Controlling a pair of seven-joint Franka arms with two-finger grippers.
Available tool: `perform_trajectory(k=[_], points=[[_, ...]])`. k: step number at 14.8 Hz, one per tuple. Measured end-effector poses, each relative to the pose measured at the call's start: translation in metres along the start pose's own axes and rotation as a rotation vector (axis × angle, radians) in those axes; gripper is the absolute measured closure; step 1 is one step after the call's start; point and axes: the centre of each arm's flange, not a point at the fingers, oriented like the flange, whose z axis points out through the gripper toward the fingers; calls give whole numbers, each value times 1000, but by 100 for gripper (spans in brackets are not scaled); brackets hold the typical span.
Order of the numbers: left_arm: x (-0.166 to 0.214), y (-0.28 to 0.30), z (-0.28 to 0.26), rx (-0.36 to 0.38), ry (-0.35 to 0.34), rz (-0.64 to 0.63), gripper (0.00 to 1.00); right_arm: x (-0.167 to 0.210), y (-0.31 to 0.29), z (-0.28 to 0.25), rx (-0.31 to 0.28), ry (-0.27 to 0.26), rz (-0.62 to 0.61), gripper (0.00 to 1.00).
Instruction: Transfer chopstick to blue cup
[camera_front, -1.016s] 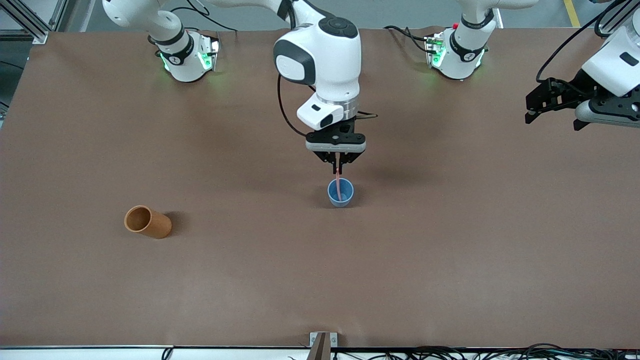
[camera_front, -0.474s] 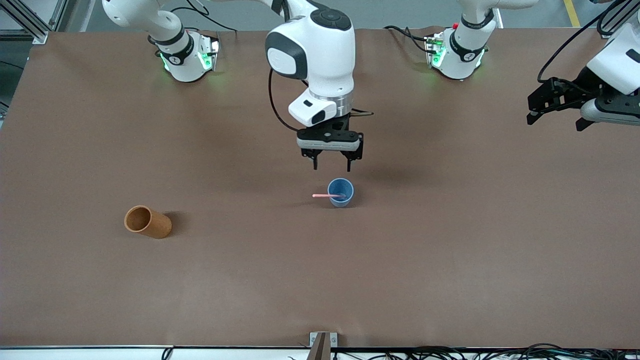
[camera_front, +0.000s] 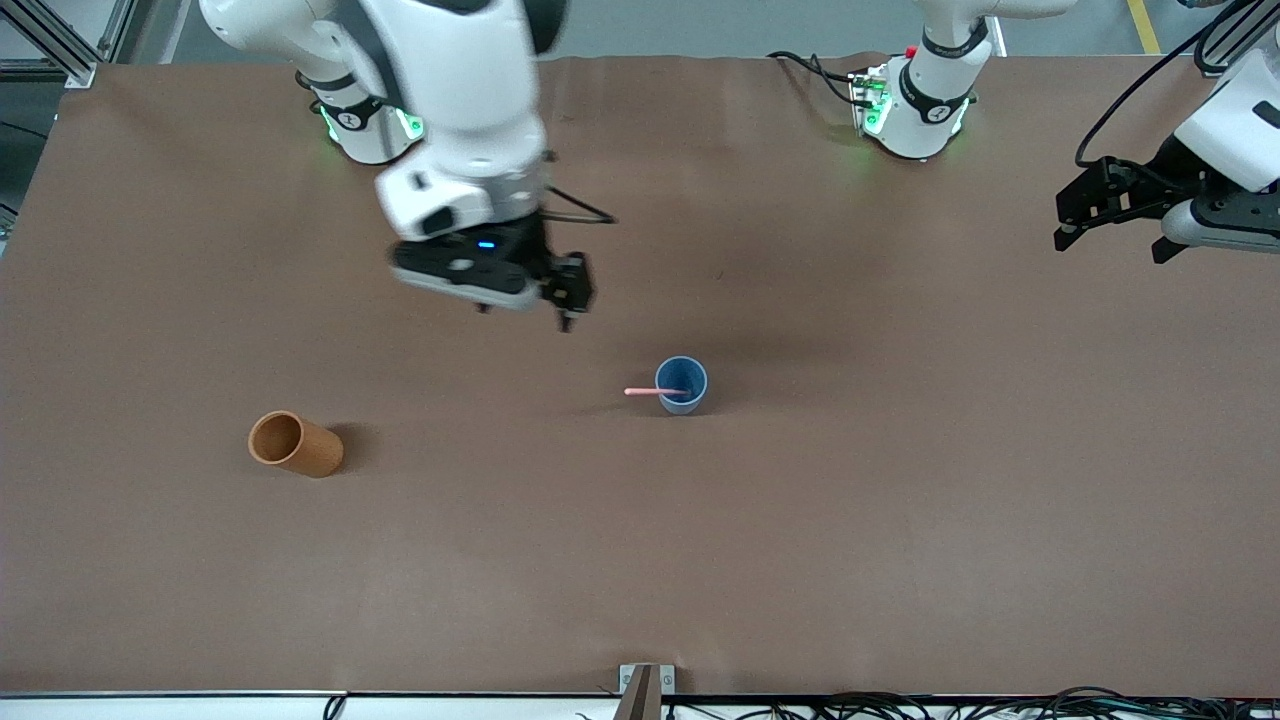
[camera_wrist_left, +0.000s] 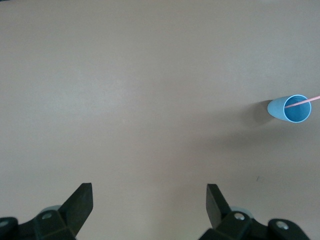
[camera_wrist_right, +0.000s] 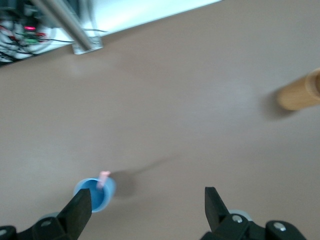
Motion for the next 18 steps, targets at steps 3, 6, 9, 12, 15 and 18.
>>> perform_trajectory(k=[3,6,9,12,15,18], points=[[0,0,0,0,-1,-1,0,42,94,-20,-48,-71,-13,0],[2,0,4,0,-7,-4,0,58,190,-28,-59,-110,-8,0],[3,0,7,0,-12,-4,0,59,264,-33,-61,-133,24,0],[4,0,6,0,-10,-3,0,60,327,-35,-65,-169,-27,0],[4,0,5,0,-9,-3,0,65,391,-42,-65,-199,-56,0],[4,0,5,0,-9,-3,0,71,435,-56,-50,-176,-129,0]])
